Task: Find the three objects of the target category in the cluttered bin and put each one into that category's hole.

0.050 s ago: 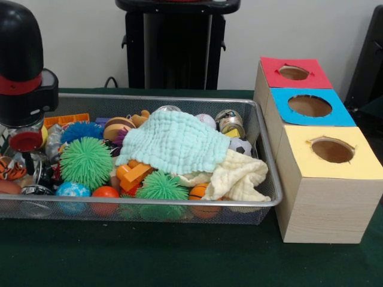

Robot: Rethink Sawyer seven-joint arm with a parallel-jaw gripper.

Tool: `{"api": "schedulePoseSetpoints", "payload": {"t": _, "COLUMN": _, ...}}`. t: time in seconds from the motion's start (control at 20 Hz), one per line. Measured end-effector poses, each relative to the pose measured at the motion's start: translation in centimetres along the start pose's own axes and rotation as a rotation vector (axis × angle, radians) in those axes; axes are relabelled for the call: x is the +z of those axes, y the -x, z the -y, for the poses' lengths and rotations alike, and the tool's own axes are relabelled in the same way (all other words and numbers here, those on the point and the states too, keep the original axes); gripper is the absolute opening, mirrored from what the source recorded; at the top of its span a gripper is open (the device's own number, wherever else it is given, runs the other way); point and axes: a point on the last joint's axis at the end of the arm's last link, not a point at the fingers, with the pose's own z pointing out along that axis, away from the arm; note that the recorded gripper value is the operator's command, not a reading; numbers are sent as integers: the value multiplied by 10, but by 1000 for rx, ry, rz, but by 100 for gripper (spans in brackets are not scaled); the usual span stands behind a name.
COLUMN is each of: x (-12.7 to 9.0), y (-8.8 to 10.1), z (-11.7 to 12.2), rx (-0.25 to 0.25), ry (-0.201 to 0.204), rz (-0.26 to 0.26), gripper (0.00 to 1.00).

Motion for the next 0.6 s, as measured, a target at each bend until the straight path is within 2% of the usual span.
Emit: {"api": "schedulePoseSetpoints", "payload": {"t": 0.6, "x": 1, "y": 0, "z": 0, "rx": 4, "ry": 6, "rz": -5, "gripper": 100}}
